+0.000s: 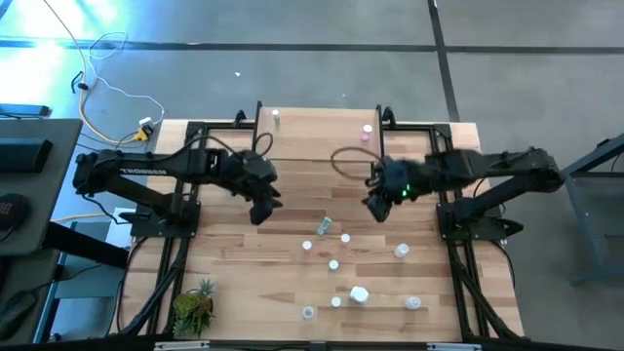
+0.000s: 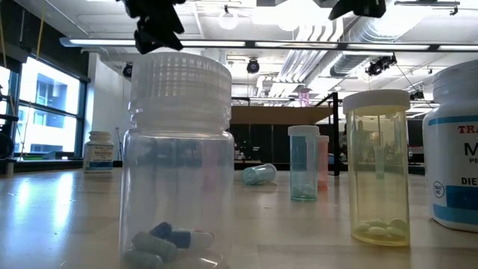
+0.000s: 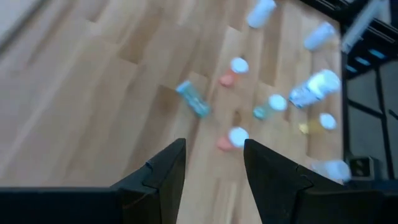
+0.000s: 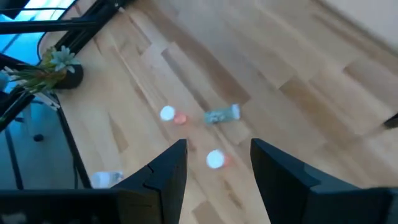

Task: Pick and place medicine bottles onto shelf by color
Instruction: Put the right pink pill bottle on the shelf

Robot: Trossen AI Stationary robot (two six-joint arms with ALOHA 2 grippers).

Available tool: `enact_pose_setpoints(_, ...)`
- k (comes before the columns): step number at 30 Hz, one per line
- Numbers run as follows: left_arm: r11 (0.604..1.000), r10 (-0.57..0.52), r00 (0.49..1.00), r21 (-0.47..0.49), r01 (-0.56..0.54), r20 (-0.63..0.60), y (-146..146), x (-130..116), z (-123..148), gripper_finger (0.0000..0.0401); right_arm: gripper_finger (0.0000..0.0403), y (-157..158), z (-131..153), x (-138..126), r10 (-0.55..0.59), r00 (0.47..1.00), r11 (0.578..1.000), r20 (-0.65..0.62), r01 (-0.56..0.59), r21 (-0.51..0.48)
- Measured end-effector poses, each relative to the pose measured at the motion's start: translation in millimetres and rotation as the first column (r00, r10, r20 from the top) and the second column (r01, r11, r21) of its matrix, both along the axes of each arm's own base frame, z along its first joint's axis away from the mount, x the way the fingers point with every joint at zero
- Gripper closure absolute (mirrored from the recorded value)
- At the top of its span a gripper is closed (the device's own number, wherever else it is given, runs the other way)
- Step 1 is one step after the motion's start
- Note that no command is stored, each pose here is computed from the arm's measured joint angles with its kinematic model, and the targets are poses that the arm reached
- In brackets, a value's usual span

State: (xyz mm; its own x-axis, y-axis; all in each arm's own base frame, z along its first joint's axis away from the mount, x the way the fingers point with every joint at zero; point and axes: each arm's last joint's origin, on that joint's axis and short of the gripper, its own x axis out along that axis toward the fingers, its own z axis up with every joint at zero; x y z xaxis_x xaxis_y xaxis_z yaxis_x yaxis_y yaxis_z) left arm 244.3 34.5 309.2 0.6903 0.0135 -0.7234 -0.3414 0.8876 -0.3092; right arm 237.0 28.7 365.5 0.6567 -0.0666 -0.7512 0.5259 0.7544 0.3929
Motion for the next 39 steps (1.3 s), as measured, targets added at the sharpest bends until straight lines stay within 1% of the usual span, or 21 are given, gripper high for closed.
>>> enact_pose_setpoints(5, 0.998, -0.061, 0.998, -0.022, 0.061, -0.001, -23, 2, 0, 0.0247, 0.0235, 23, -14, -1, -0.036, 0.999, 0.998, 0.0, 0.035, 0.051)
enact_pose_setpoints(9, 0.995, -0.09, 0.996, -0.044, 0.09, -0.002, -41, 2, 0, 0.0247, 0.0235, 34, -28, -2, -0.06, 0.998, 0.993, -0.023, 0.062, 0.102)
enact_pose_setpoints(11, 0.993, -0.102, 0.995, -0.063, 0.102, -0.003, -50, 2, 0, 0.0247, 0.0235, 38, -38, -2, -0.063, 0.997, 0.991, -0.037, 0.067, 0.113)
enact_pose_setpoints(14, 0.989, -0.122, 0.993, -0.089, 0.121, -0.005, -63, 1, 0, 0.0247, 0.0235, 44, -51, -2, -0.03, 0.999, 0.994, -0.041, 0.034, 0.101)
enact_pose_setpoints(19, 0.989, -0.122, 0.992, -0.085, 0.121, -0.006, -83, -2, 0, 0.0247, 0.0228, 53, -70, 4, 0.054, 0.998, 0.996, 0.033, -0.056, 0.076)
enact_pose_setpoints(21, 0.988, -0.128, 0.992, -0.087, 0.127, -0.006, -89, -3, 0, 0.0247, 0.022, 55, -77, 7, 0.091, 0.993, 0.995, 0.074, -0.094, 0.043)
enact_pose_setpoints(25, 0.987, -0.136, 0.991, -0.087, 0.135, -0.005, -98, -6, 0, 0.0247, 0.021, 59, -93, 10, 0.165, 0.979, 0.981, 0.123, -0.151, -0.119)
enact_pose_setpoints(29, 0.984, -0.158, 0.987, -0.088, 0.157, -0.006, -104, -8, 0, 0.0247, 0.021, 58, -111, 9, 0.251, 0.962, 0.944, 0.108, -0.218, -0.249)
enact_pose_setpoints(34, 0.984, -0.16, 0.987, -0.074, 0.159, -0.004, -108, -9, 0, 0.0247, 0.021, 58, -132, 11, 0.317, 0.943, 0.898, 0.098, -0.265, -0.35)
enact_pose_setpoints(36, 0.987, -0.148, 0.989, -0.06, 0.147, -0.002, -107, -8, 0, 0.0247, 0.021, 60, -137, 16, 0.335, 0.937, 0.885, 0.095, -0.278, -0.374)
enact_pose_setpoints(39, 0.99, -0.133, 0.991, -0.043, 0.133, 0.0, -107, -8, 0, 0.0247, 0.021, 63, -149, 24, 0.357, 0.933, 0.864, 0.055, -0.307, -0.399)
